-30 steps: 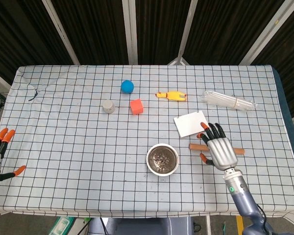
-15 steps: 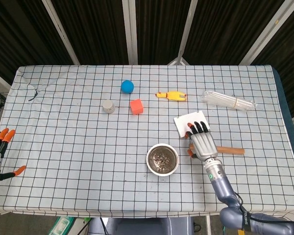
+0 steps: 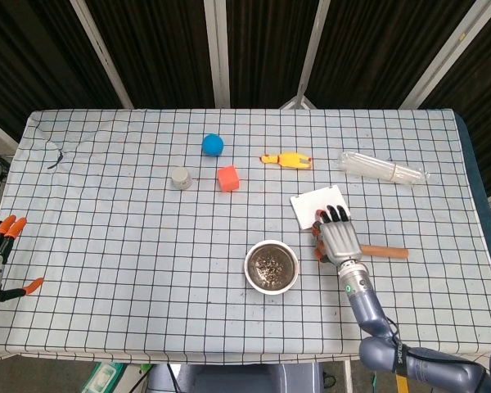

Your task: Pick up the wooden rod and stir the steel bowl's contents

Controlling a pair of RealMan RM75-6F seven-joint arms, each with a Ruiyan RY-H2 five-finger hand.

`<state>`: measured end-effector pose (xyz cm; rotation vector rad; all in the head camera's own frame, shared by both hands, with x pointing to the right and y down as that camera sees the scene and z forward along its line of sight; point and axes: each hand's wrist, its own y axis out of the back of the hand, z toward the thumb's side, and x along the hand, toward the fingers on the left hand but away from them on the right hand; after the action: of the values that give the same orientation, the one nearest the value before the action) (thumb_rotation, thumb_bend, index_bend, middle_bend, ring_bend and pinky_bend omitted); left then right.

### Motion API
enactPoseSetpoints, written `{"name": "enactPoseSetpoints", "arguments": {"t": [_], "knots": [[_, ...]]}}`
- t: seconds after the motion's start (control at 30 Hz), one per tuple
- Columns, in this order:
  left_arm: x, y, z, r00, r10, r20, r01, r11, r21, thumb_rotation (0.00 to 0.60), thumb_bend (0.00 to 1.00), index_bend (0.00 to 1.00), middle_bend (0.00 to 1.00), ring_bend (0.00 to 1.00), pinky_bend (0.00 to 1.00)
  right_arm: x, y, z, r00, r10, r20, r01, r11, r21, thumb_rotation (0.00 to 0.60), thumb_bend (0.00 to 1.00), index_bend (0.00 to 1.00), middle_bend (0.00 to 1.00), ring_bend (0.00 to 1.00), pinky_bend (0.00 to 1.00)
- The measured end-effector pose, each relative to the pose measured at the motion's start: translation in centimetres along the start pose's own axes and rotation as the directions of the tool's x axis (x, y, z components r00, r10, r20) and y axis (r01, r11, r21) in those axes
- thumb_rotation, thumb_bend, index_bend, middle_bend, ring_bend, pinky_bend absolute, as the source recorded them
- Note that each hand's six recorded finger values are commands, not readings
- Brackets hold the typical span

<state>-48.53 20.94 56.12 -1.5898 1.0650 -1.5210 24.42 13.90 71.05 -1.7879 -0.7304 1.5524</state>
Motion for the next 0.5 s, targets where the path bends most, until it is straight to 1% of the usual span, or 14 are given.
{"name": "enactPoseSetpoints", "arguments": {"t": [0.3,0.5], "knots": [[0.0,0.0,0.1,1.0,-0.002,0.003,0.002,1.0,-0.001,0.6,0.03,0.0,0.0,0.0,0.01,0.2,-0.7,-1.2,0.999,0.027,0.032,-0.027,1.0,0.006,0.6,0.32,0.49,0.21,0.08,0.0],[0.0,0.0,0.1,1.0,-0.003,0.004,0.003,1.0,-0.002,0.6,0.03,0.0,0.0,0.0,0.01,0.3,-0.5,-1.5,0.999,0.02,0.041,-0.02,1.0,0.002,0.6,0.32,0.49,0.22,0.08,0.0]]}}
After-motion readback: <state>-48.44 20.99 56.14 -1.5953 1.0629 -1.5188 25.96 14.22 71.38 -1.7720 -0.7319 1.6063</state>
